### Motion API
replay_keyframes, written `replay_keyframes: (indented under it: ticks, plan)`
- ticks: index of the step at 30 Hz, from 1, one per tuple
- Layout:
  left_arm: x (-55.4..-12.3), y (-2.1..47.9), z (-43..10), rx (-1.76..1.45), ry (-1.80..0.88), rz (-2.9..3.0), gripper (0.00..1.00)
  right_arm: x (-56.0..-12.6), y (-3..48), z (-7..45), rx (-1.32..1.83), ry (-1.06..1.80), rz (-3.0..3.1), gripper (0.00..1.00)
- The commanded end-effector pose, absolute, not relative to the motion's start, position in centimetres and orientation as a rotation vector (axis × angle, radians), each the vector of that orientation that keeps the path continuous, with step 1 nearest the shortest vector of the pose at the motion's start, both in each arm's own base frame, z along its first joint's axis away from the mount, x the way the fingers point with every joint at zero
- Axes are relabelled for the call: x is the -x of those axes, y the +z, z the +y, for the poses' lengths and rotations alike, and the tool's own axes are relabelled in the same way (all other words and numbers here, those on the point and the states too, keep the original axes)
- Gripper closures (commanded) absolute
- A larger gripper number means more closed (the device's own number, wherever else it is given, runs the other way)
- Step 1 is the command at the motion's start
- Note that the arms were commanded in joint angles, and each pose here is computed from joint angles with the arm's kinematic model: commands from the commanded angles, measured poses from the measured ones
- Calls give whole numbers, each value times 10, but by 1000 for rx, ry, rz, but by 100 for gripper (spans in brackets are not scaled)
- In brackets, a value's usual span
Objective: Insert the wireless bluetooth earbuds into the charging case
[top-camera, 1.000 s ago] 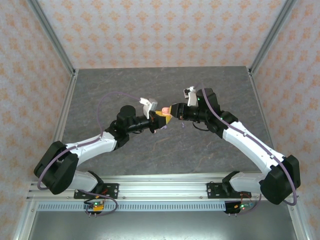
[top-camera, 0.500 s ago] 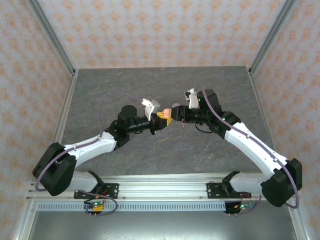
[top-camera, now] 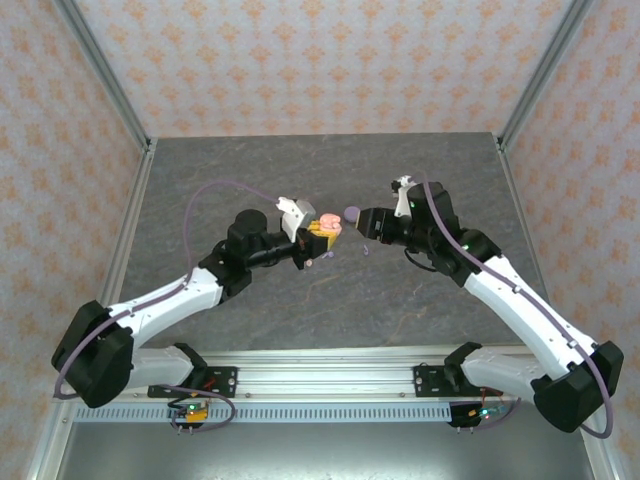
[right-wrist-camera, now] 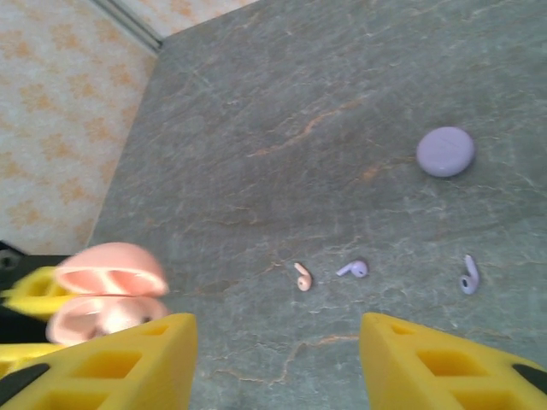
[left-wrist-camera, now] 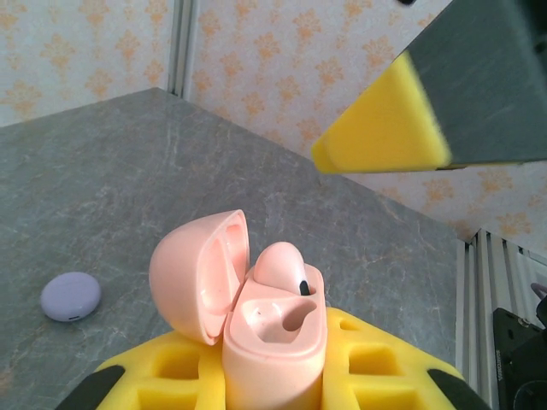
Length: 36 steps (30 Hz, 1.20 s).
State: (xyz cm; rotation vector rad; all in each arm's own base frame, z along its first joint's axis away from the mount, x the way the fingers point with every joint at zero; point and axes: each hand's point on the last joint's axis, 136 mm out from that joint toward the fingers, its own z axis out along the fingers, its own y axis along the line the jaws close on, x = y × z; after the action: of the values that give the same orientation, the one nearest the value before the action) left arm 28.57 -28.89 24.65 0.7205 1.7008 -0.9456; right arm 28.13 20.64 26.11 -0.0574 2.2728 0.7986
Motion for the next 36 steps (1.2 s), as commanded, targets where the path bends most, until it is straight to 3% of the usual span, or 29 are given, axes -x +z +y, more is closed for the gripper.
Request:
replay_keyframes:
  ticks: [1, 22, 36]
  plan:
    - [-277, 254, -282, -727, -909, 1680, 95, -288, 248, 196, 3, 687, 2322, 47]
    - [-235, 289, -230, -618, -830, 1677, 94, -310, 128, 277, 149, 810, 2728, 55]
    - [-230, 291, -216, -572, -802, 1695, 94, -322, 80, 327, 305, 654, 2839, 58]
